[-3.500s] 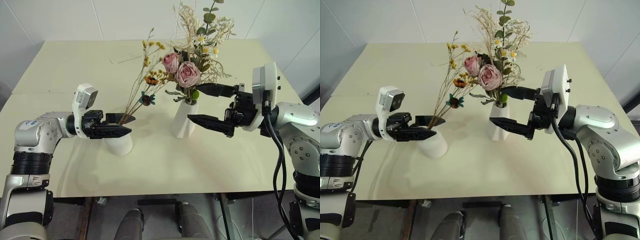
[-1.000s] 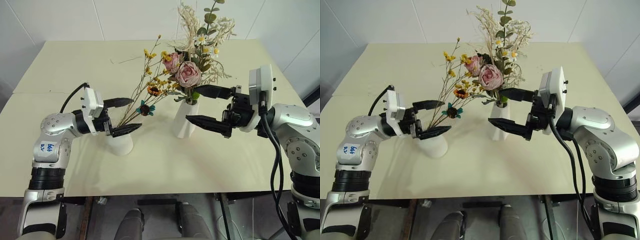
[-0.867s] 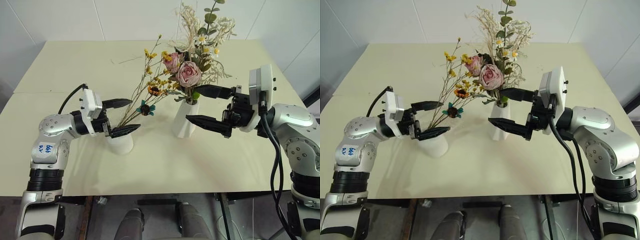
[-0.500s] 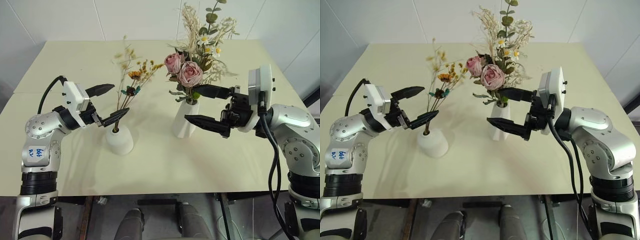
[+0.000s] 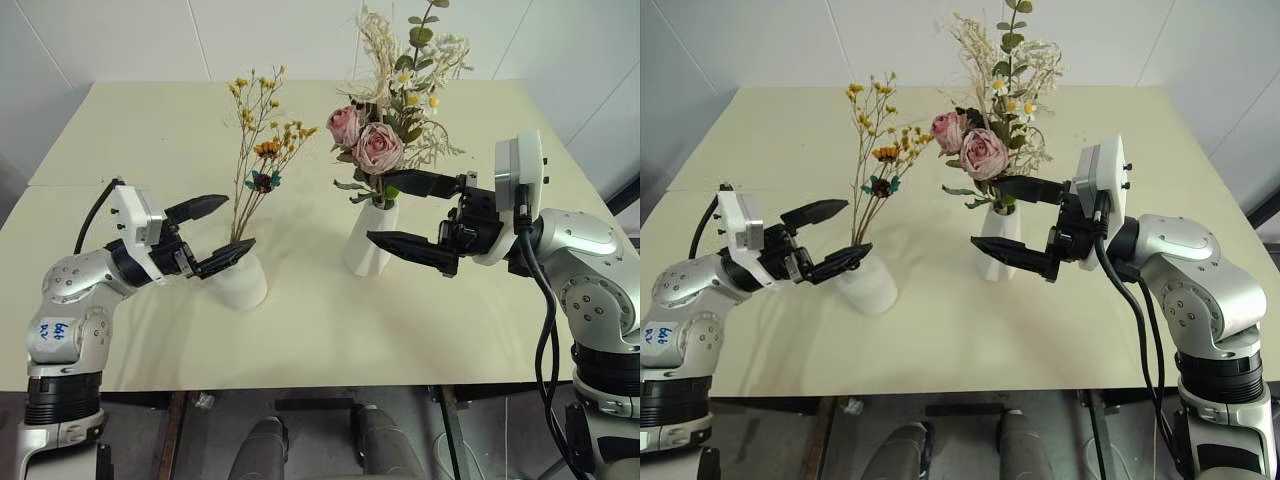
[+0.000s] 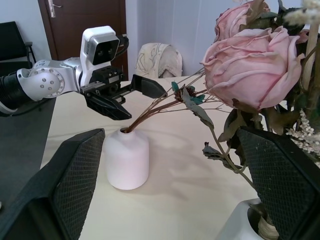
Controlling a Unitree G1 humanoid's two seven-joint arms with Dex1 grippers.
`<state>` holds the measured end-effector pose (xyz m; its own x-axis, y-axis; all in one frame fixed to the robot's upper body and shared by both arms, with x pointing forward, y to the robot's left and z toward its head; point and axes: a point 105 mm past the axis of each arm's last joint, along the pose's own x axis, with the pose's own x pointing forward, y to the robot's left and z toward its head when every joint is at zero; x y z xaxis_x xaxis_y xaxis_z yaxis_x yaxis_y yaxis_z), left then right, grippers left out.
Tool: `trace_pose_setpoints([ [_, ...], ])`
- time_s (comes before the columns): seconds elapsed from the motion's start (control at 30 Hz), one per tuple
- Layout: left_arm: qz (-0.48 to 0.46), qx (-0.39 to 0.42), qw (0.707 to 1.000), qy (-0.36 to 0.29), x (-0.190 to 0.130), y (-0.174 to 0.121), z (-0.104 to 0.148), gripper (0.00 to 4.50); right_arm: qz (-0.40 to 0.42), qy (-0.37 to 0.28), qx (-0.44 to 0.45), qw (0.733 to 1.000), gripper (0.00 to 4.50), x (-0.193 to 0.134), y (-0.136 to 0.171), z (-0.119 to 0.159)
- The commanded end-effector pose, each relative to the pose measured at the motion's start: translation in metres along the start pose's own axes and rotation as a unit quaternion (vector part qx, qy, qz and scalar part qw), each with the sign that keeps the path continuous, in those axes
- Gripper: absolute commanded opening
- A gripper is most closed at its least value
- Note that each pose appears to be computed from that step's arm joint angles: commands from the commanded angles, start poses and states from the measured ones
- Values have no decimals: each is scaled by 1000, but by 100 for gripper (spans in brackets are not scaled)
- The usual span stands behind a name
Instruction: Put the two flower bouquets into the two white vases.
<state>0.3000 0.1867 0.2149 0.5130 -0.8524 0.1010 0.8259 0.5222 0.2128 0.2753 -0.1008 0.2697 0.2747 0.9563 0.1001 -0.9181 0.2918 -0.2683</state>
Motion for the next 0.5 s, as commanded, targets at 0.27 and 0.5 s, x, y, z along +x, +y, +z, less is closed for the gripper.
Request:
trace_pose_setpoints([
  [0.27,-125,-170,977,21,5,12,0,448,4,-2,-18,1000,450,-1,1,10],
  [0.5,-228,-250,940,31,15,5,1,448,-1,11,-24,1000,450,-6,2,13],
])
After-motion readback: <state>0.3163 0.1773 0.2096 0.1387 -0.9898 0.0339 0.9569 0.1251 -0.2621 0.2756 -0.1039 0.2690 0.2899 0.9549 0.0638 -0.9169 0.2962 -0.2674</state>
